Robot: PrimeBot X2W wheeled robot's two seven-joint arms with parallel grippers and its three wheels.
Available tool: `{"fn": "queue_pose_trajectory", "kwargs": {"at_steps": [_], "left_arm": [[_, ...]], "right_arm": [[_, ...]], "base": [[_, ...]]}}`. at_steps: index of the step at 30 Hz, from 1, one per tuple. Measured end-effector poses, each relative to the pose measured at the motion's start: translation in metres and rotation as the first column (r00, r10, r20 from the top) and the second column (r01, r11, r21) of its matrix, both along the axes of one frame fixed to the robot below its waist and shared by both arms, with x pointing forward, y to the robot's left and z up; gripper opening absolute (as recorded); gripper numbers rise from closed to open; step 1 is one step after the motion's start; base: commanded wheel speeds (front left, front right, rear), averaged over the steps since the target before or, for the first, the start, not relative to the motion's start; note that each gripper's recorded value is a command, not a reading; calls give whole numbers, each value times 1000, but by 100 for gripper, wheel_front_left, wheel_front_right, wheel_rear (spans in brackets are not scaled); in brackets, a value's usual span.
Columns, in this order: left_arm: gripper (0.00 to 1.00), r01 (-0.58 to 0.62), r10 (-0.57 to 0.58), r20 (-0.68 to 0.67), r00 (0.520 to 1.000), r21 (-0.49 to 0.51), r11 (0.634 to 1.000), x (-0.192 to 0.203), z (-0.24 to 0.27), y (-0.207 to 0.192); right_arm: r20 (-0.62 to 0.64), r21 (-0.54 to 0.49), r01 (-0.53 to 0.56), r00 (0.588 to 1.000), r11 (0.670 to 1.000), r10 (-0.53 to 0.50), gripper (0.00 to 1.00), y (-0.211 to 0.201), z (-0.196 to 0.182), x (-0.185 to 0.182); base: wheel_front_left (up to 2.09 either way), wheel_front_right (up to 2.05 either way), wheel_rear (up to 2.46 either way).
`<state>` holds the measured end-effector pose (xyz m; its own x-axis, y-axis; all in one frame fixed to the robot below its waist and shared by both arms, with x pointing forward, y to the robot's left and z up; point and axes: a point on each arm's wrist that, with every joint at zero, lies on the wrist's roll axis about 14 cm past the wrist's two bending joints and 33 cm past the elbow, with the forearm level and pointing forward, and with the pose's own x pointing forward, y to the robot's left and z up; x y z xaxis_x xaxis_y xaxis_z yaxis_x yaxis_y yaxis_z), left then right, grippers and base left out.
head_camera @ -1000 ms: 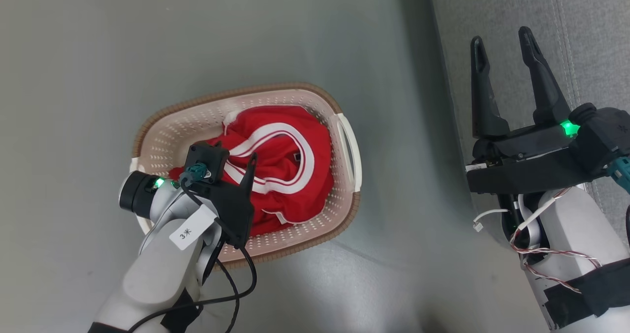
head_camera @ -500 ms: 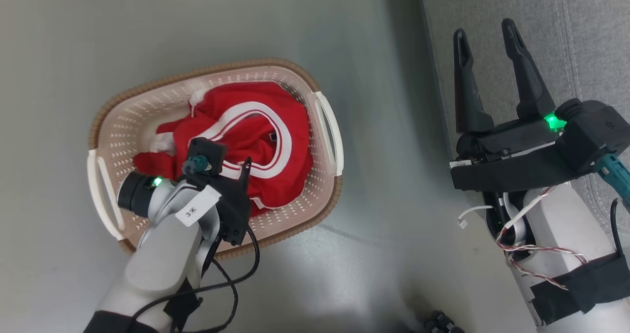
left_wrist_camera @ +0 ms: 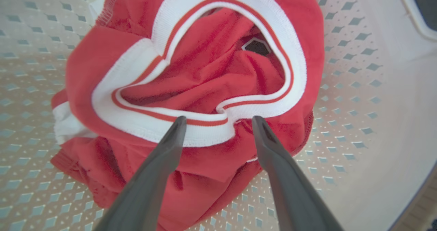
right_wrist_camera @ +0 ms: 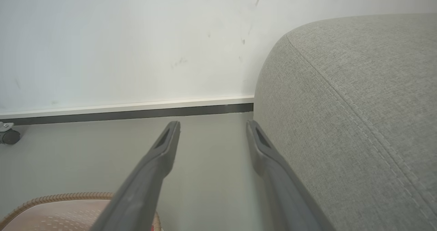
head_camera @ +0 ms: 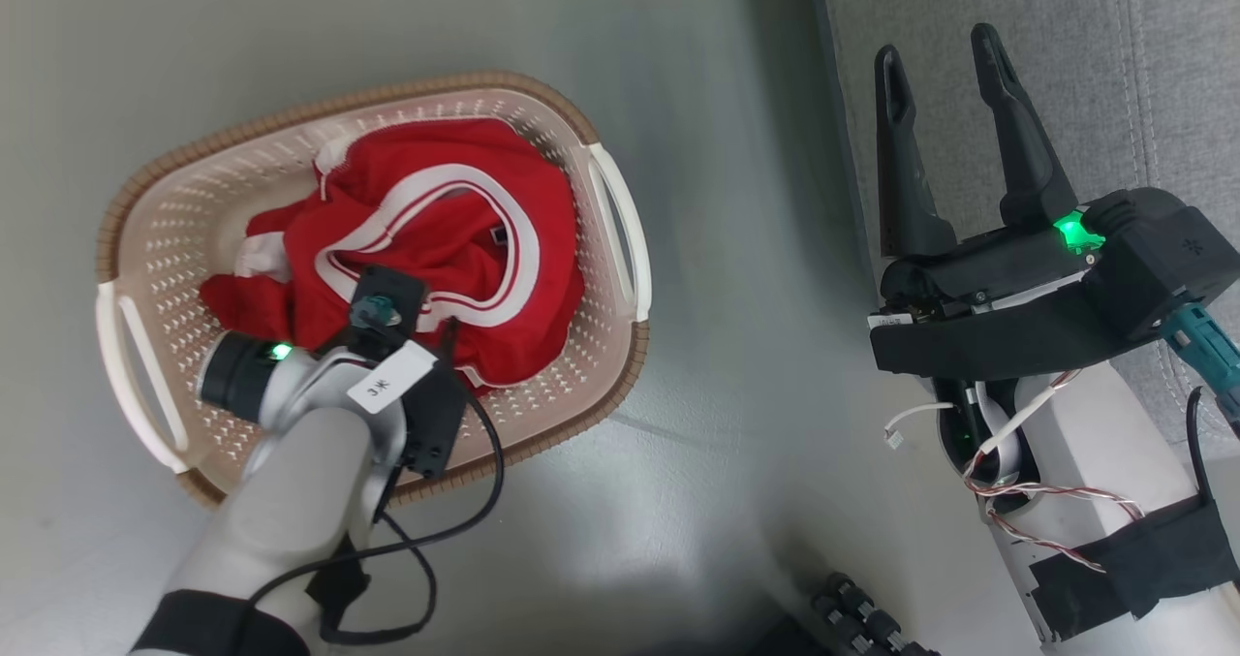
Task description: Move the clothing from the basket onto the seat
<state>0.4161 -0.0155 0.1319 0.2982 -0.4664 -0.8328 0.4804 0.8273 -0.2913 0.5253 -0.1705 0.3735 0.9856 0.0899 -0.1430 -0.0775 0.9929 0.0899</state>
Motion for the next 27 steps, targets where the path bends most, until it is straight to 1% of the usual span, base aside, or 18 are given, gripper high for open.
{"fn": "queue_pose_trajectory", "kwargs": {"at_steps": [6,17,18,19,20,21,27], "left_arm": [[100,21,-19,-26,999,55,998,-2,-21,11],[99,94,-89,-45,995,120,988,-1,-49,17],[82,103,-97,-54,994,127,987,-3,-51,17],[42,110,-103,-61,993,130,985,-5,-53,17],[11,113,-104,-69,992,133,985,-7,-54,17],[0,119,-110,-73,991,136,984,-8,-55,17],[0,126,-117,-74,990,139,982,-4,-55,12]], "right_arm": [[-10,-3,6,1000,1000,-6,100,-2,-9,1],[-57,-4,14,998,1000,-14,100,-3,-33,0],[-62,-4,13,998,1000,-13,100,-4,-35,-1],[-64,-5,13,998,1000,-14,100,-4,-36,-1],[-67,-5,13,998,1000,-13,100,-4,-37,-2],[-68,-6,14,998,1000,-14,100,-5,-37,-2],[-58,-11,15,998,1000,-15,100,-6,-36,1]], "base": [[0,0,0],[0,0,0],[0,0,0],[0,0,0],[0,0,0],[0,0,0],[0,0,0]]}}
